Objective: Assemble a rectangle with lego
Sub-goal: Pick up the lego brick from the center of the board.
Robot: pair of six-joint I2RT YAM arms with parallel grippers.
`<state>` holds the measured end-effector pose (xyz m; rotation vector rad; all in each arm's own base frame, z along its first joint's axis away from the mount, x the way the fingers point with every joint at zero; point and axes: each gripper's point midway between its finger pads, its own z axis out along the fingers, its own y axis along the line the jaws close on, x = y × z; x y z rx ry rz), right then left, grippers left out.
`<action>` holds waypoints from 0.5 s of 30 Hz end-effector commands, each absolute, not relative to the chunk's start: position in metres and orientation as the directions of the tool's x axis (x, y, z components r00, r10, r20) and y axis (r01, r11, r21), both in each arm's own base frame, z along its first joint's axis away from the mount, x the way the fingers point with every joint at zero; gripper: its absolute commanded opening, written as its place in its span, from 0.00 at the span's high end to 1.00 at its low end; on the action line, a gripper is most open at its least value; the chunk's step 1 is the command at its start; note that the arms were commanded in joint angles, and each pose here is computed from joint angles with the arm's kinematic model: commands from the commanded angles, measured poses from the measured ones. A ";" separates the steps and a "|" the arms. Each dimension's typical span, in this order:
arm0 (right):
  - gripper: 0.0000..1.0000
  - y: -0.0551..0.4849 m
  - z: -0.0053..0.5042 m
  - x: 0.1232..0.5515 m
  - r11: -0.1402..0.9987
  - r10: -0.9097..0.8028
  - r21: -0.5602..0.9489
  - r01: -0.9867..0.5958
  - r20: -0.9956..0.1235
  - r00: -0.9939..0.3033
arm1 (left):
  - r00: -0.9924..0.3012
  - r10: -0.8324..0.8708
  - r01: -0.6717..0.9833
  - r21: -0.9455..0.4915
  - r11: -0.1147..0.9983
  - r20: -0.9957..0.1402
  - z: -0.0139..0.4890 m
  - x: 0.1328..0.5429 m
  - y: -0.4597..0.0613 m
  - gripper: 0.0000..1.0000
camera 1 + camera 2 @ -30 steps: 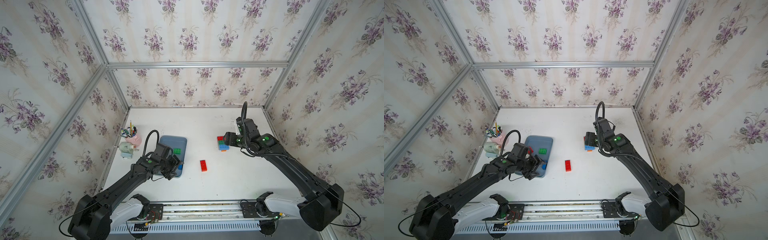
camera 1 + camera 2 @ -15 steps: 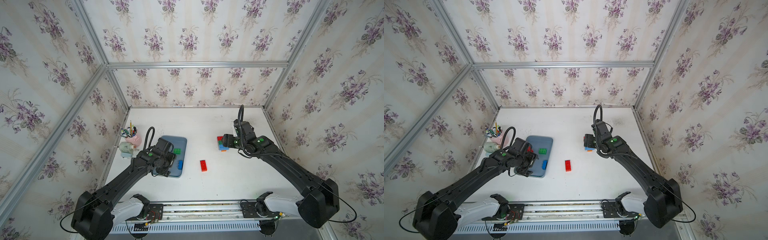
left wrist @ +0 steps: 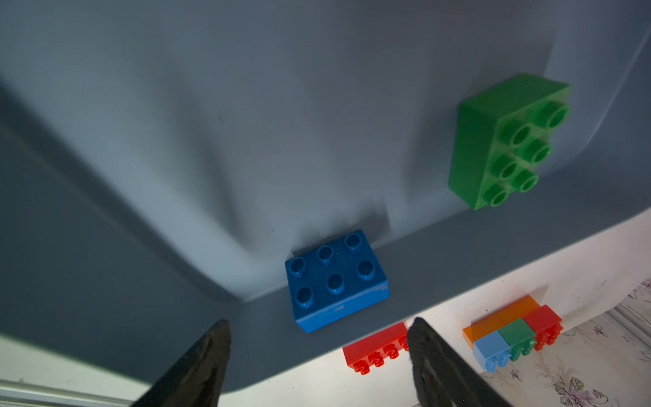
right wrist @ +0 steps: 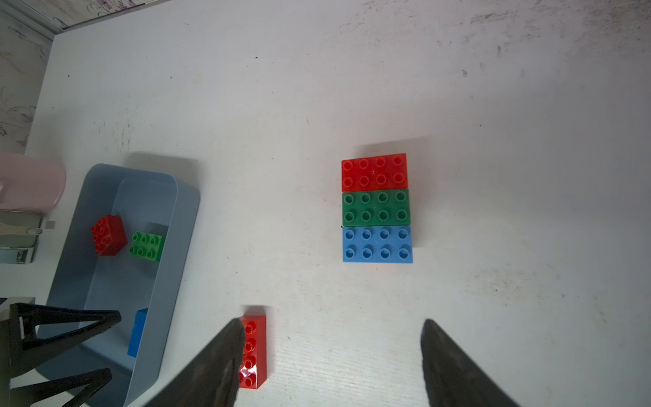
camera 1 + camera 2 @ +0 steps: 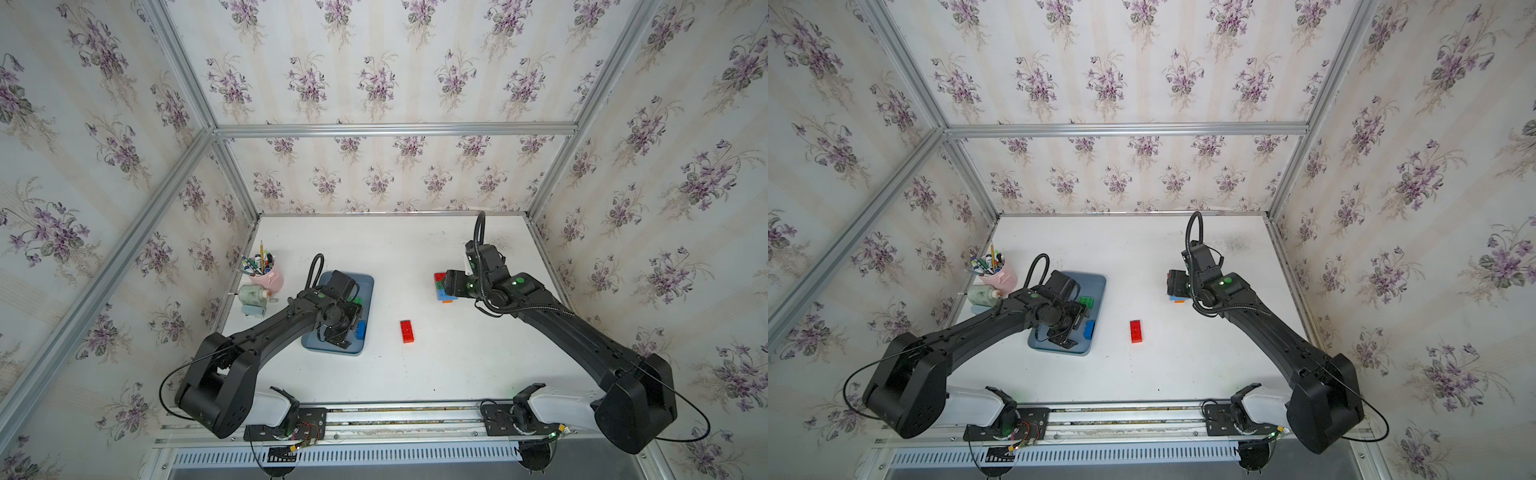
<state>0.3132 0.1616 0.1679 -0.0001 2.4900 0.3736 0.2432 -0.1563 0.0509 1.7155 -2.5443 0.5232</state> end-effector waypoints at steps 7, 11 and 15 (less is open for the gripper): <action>0.21 0.161 0.162 0.315 0.964 0.077 0.251 -0.087 -0.576 -0.814 | -0.404 -0.885 -0.902 -0.260 0.344 0.231 0.036 0.254 -0.167 0.20; 0.21 0.160 0.160 0.314 0.965 0.074 0.249 -0.088 -0.572 -0.817 | -0.410 -0.876 -0.902 -0.254 0.348 0.254 0.030 0.256 -0.172 0.23; 0.21 0.159 0.159 0.313 0.967 0.071 0.242 -0.085 -0.572 -0.817 | -0.412 -0.871 -0.904 -0.242 0.353 0.268 0.023 0.255 -0.175 0.29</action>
